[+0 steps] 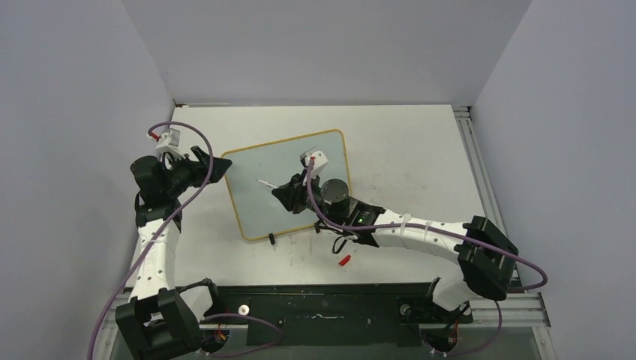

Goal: Write a sentence on the whiteboard

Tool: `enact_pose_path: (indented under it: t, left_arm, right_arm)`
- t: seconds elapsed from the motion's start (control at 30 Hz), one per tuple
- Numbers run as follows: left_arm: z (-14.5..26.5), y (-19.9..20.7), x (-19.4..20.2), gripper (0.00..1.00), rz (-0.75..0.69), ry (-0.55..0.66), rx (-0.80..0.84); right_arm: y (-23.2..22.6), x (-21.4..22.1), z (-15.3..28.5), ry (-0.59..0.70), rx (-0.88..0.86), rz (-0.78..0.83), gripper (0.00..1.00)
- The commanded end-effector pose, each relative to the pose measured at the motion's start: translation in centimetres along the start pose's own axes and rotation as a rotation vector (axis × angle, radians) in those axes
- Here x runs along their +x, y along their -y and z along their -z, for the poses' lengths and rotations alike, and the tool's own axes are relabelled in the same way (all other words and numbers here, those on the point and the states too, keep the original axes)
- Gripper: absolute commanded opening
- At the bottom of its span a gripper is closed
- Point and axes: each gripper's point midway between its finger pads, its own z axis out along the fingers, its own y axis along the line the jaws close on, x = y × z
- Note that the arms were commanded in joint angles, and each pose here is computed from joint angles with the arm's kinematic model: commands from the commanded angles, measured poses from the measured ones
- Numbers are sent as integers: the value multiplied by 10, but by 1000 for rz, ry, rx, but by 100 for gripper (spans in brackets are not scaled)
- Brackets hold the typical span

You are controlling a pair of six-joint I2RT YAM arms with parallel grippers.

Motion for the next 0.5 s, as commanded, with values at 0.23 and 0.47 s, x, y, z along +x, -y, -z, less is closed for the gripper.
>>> enact_pose_path:
  t: [0.23,0.47]
  left_arm:
    - [-13,-2,-8,72,32,7,71]
    - [-18,-3,-3,65,67,-12,96]
  right_arm:
    - [-23,-25,-36,104,-58,22,5]
    - [-15,-26,-48,124,-8,25,5]
